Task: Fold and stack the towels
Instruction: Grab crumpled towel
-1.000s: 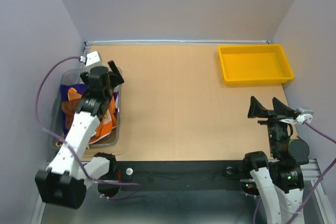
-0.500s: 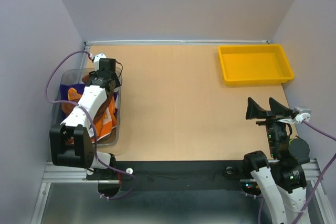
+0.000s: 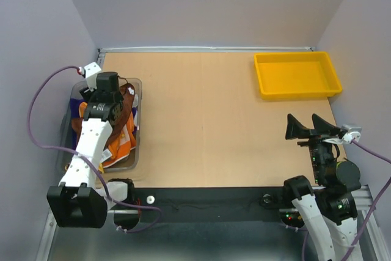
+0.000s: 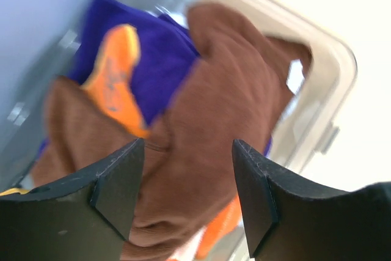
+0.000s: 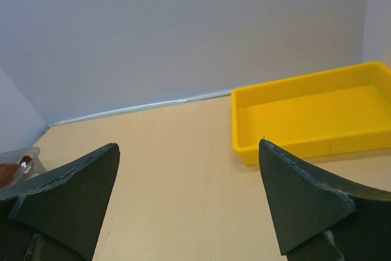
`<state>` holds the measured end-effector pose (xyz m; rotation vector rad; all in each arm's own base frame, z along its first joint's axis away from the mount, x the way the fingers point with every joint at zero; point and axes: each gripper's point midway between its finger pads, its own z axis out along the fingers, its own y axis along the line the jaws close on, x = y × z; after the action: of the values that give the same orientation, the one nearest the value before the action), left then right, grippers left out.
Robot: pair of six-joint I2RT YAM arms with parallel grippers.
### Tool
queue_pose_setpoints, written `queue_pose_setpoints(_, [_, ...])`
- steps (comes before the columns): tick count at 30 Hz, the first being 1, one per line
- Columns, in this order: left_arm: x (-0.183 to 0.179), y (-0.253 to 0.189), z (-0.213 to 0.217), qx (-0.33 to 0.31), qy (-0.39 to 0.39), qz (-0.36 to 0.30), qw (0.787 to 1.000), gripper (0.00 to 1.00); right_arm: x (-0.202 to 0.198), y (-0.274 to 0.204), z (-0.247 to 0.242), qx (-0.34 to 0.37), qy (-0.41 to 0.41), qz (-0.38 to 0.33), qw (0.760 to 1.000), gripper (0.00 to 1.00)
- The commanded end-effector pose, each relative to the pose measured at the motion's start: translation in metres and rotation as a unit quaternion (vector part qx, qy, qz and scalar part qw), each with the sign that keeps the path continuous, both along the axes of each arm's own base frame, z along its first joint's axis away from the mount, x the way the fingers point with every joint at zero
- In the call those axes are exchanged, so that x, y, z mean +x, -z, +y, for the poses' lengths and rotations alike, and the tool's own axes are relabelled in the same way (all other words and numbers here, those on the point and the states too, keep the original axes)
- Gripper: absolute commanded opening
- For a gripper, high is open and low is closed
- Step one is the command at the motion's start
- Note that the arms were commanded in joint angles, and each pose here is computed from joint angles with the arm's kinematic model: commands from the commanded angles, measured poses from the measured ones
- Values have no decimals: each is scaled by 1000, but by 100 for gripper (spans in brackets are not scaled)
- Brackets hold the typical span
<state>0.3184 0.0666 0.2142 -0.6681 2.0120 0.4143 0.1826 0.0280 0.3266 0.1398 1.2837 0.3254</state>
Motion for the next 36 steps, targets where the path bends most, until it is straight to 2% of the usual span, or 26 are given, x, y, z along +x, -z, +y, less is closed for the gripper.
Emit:
queue_pose_setpoints(1, [-1, -12, 24, 6, -42, -17, 999, 71, 0, 0, 1, 4, -4, -1, 1000, 100])
queue_pose_setpoints(13, [-6, 46, 41, -33, -56, 46, 997, 69, -1, 1, 4, 5, -10, 1, 1000, 100])
queue_pose_setpoints(16, [-9, 49, 43, -35, -59, 49, 996, 60, 0, 1, 4, 6, -10, 2, 1000, 100])
queue_pose_setpoints(21, [-19, 60, 42, -37, -61, 57, 996, 34, -1, 1, 4, 6, -12, 1, 1000, 100])
queue_pose_setpoints(22, [-22, 65, 43, -35, -62, 63, 995, 32, -1, 0, 5, 7, -13, 1, 1000, 100])
queue_pose_setpoints(25, [-25, 67, 44, -34, -63, 69, 995, 5, -1, 0, 5, 7, -13, 1, 1000, 100])
queue_pose_setpoints(26, [-25, 60, 45, -31, -62, 65, 995, 0, -1, 0, 5, 7, -14, 1, 1000, 100])
queue_pose_setpoints(28, [-22, 41, 45, -26, -57, 44, 997, 0, -1, 1, 5, 5, -15, 1, 1000, 100])
queue_pose_setpoints(33, [-5, -69, 44, 2, -34, -43, 998, 0, 0, 2, 6, 4, -16, 2, 1000, 100])
queue_pose_setpoints(34, [0, -106, 40, 3, -27, -79, 997, 0, -1, 2, 6, 4, -16, 2, 1000, 100])
queue_pose_setpoints(36, [11, -139, 20, -2, 8, -110, 994, 0, -1, 2, 6, 4, -16, 2, 1000, 100])
